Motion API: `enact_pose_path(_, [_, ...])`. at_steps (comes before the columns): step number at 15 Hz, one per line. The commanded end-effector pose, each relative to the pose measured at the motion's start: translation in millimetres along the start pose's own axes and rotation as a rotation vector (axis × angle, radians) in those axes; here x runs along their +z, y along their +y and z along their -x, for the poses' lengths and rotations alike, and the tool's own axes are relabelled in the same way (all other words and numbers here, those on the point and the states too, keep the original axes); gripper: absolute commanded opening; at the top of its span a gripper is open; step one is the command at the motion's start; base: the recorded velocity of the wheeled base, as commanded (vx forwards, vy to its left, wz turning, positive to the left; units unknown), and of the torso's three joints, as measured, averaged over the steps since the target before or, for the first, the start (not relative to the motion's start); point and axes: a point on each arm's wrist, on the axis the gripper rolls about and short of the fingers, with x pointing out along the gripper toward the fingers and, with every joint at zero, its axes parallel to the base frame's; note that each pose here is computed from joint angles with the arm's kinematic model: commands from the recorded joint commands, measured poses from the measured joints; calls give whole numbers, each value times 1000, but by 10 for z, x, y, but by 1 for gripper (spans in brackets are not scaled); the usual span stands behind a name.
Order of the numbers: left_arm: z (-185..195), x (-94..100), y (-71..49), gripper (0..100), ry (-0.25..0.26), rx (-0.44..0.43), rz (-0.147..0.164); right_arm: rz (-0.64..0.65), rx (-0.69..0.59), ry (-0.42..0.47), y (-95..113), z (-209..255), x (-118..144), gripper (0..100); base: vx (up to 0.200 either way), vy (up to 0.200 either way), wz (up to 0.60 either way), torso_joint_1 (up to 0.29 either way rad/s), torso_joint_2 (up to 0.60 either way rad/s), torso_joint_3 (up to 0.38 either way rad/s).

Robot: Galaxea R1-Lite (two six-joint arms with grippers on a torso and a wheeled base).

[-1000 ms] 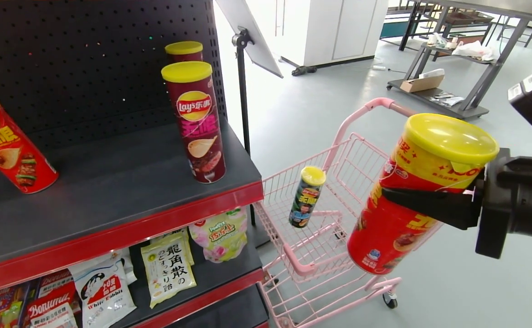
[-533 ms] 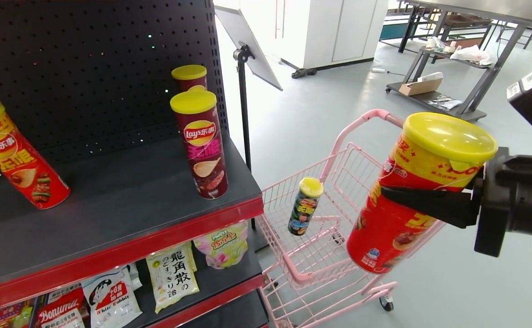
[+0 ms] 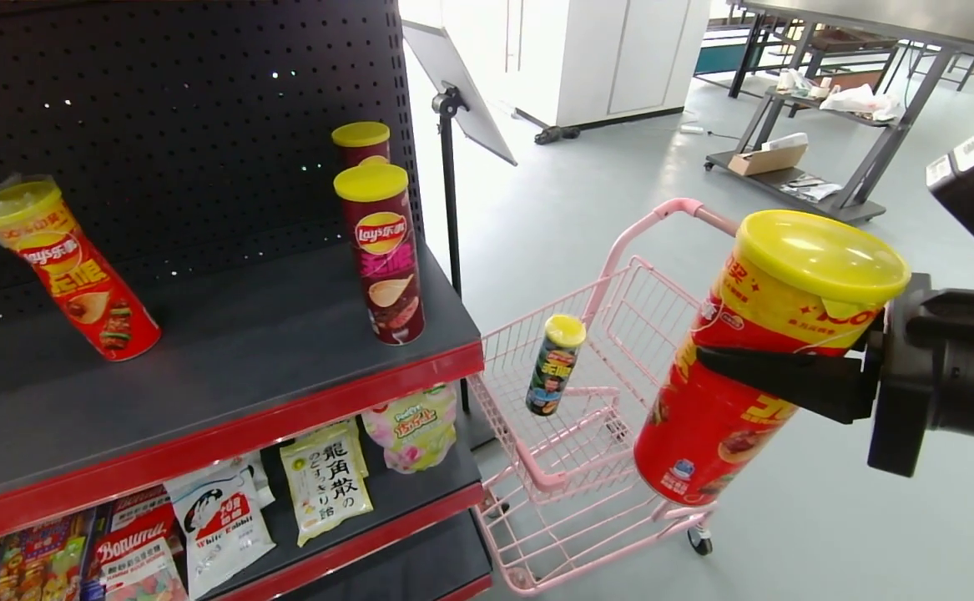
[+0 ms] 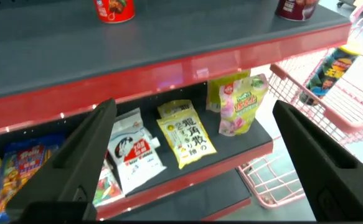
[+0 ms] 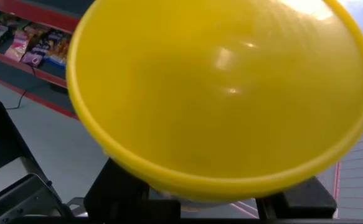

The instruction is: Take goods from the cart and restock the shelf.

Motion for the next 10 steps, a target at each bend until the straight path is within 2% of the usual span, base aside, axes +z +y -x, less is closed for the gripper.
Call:
enact_pose_path(1, [-1, -1, 0, 100, 2, 1, 1, -1, 0, 6, 0, -7, -14, 0, 0, 0, 0, 0, 0, 0])
enact_pose_path(2, [-1, -1, 0, 100, 2, 1, 1, -1, 1, 6, 0, -7, -14, 0, 0, 0, 0, 0, 0, 0])
enact_pose_path(10, [-1, -1, 0, 100, 2, 1, 1, -2, 0, 11, 0, -13, -25, 0, 0, 0, 600, 3, -2, 0])
